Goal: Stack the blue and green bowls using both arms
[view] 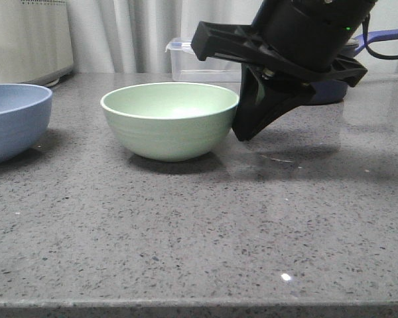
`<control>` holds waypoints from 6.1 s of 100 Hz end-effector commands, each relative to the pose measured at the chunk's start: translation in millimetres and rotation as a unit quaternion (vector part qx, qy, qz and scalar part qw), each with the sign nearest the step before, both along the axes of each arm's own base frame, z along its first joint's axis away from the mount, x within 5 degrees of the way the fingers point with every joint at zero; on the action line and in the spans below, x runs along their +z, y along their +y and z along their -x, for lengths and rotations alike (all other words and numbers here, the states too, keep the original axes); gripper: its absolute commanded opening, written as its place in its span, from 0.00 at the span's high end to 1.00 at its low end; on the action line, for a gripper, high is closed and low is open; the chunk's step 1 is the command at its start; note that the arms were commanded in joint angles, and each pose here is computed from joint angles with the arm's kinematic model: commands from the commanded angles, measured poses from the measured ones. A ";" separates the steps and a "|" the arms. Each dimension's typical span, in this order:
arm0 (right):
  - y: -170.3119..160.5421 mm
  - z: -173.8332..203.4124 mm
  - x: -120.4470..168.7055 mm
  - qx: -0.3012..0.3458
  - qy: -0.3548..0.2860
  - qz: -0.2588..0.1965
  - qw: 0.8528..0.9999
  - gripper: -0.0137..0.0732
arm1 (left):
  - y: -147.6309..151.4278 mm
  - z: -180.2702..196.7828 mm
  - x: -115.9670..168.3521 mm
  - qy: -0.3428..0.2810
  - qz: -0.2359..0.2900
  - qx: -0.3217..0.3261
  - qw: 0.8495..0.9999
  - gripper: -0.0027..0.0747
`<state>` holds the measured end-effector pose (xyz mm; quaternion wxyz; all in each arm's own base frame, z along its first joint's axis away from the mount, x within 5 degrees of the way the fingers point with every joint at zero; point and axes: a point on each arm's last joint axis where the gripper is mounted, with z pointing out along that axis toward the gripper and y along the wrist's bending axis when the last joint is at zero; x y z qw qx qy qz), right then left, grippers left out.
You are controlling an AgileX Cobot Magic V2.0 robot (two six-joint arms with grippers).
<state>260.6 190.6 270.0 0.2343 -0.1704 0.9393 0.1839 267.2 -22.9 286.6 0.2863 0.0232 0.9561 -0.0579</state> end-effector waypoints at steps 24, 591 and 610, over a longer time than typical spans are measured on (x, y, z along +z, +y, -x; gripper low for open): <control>-0.4 -0.9 19.7 -0.002 -0.040 -0.026 0.999 0.92 | 0.2 -12.0 4.7 -0.019 0.011 0.012 1.000 0.53; -172.0 188.2 38.3 -0.184 -0.359 -0.062 0.913 0.92 | 12.3 160.1 10.2 -0.353 -0.002 0.012 0.936 0.99; -172.0 188.2 38.3 -0.184 -0.359 -0.062 0.913 0.92 | 13.7 174.5 -1.7 -0.381 0.000 0.015 0.925 0.99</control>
